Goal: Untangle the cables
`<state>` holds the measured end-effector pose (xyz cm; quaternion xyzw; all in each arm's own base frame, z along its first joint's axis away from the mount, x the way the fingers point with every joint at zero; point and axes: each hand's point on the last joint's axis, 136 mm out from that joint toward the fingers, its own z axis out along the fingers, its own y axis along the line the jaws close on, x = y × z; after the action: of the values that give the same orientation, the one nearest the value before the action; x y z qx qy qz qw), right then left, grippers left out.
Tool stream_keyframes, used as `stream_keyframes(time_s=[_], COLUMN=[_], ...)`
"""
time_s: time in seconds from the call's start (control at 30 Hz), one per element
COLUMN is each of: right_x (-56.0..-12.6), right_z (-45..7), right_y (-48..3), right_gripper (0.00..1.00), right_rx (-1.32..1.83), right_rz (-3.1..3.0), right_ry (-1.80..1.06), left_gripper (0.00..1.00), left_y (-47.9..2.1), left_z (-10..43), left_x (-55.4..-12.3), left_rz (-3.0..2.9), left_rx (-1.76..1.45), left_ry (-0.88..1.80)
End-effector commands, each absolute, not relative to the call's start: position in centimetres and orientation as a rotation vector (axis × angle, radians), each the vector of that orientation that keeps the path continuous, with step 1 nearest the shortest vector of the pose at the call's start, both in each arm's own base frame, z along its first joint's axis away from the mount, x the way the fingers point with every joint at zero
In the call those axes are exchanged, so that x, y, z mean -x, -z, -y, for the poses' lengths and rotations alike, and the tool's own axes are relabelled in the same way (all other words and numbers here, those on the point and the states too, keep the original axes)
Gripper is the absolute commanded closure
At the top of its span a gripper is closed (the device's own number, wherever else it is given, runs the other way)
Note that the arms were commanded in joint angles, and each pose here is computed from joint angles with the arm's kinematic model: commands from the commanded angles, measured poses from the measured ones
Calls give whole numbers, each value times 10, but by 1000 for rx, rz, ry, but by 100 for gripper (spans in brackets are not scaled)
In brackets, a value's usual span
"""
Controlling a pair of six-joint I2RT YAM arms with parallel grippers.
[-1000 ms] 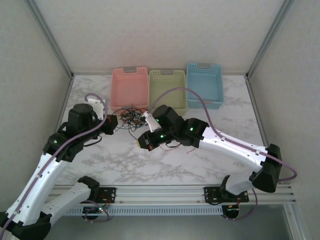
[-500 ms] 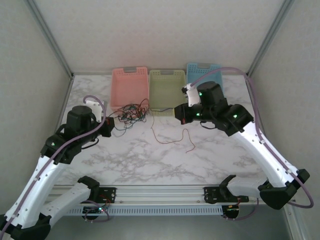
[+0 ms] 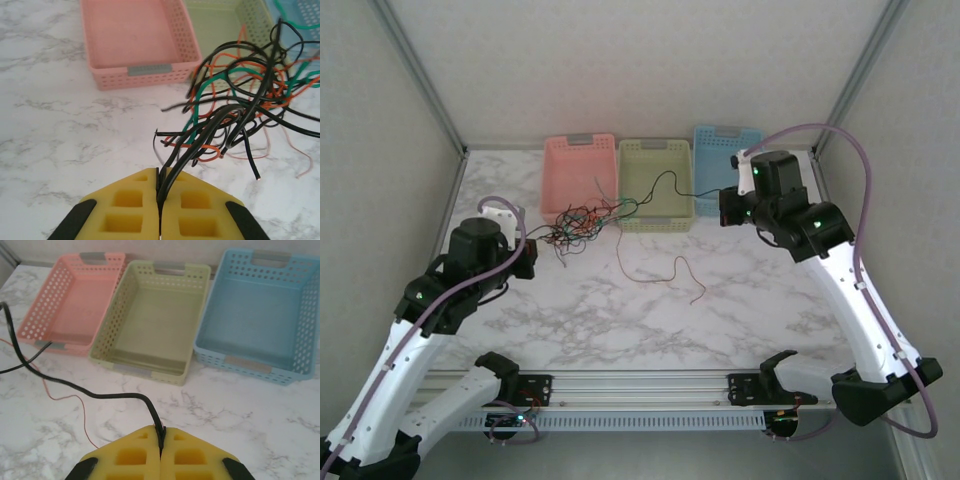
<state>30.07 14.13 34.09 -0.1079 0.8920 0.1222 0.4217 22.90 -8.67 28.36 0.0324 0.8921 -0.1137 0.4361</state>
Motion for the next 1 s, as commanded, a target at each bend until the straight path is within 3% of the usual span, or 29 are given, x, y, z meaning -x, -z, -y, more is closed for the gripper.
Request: stream_keyframes(time_s=[0.0,0.33,0.73,0.97], right_x=[-305,-292,-278,-270], right_z=[-113,-87,-34,-107], right_y=[-349,-325,-294,-315], right_gripper=[100,100,100,100], right_rx=[175,50,-102,56], right_rz=[-2211,-2304,-2385,-2308], right_ry=[-246,-264,15,-538], left_gripper=[100,100,100,100], left_y=[-278,-272,-275,-271], left_z=[53,33,19,29], left_x=[-229,-224,-218,-219], left_rz=[-2254,-2250,-2218,-2229], left_rx=[7,78,129,108], left_ry=[64,-46,-98,-37])
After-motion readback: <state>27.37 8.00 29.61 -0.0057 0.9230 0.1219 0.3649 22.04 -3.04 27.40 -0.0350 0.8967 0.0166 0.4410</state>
